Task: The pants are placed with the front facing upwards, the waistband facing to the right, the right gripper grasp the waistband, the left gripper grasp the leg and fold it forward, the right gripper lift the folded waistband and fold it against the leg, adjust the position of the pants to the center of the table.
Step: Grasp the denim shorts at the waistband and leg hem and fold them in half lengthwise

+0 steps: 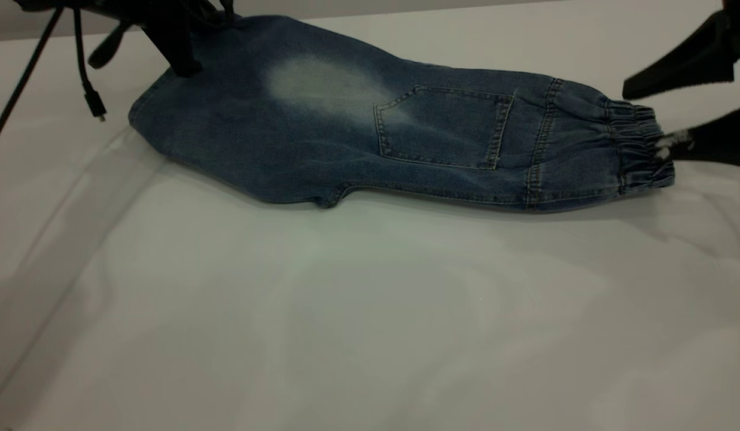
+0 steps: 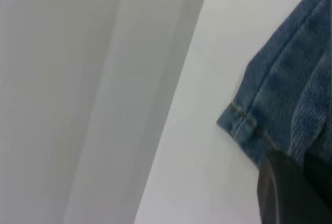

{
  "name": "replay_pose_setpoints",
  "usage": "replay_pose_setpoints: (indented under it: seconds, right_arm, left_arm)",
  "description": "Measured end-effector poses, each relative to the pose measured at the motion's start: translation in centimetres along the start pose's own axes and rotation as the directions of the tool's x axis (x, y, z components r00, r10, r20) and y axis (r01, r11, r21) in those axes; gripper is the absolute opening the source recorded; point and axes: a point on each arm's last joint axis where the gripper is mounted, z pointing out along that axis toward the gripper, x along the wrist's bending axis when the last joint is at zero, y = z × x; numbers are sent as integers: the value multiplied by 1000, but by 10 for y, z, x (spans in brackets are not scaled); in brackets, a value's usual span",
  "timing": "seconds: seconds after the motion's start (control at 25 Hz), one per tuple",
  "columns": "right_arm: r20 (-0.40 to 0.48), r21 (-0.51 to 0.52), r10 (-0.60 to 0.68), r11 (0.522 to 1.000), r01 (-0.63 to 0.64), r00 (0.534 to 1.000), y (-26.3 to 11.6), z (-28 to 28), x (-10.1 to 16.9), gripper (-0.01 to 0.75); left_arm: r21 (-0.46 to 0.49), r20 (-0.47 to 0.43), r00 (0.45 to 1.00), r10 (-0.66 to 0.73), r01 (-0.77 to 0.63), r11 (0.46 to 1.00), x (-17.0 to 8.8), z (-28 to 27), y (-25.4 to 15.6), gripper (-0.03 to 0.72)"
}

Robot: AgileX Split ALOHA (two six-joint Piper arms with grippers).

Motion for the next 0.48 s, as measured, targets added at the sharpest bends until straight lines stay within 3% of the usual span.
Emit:
replay_pose_setpoints:
  seconds: [0.2, 0.48]
  right_arm:
    - [12, 10, 61, 998, -61, 998, -1, 0, -1, 469]
    - [40, 129, 93, 987, -98, 995, -12, -1, -2, 469]
  left_arm:
    - [-17, -2, 1000, -2, 2, 1000, -3, 11, -2, 53]
    - [-27, -8, 1000, -4, 4, 1000, -2, 12, -1, 90]
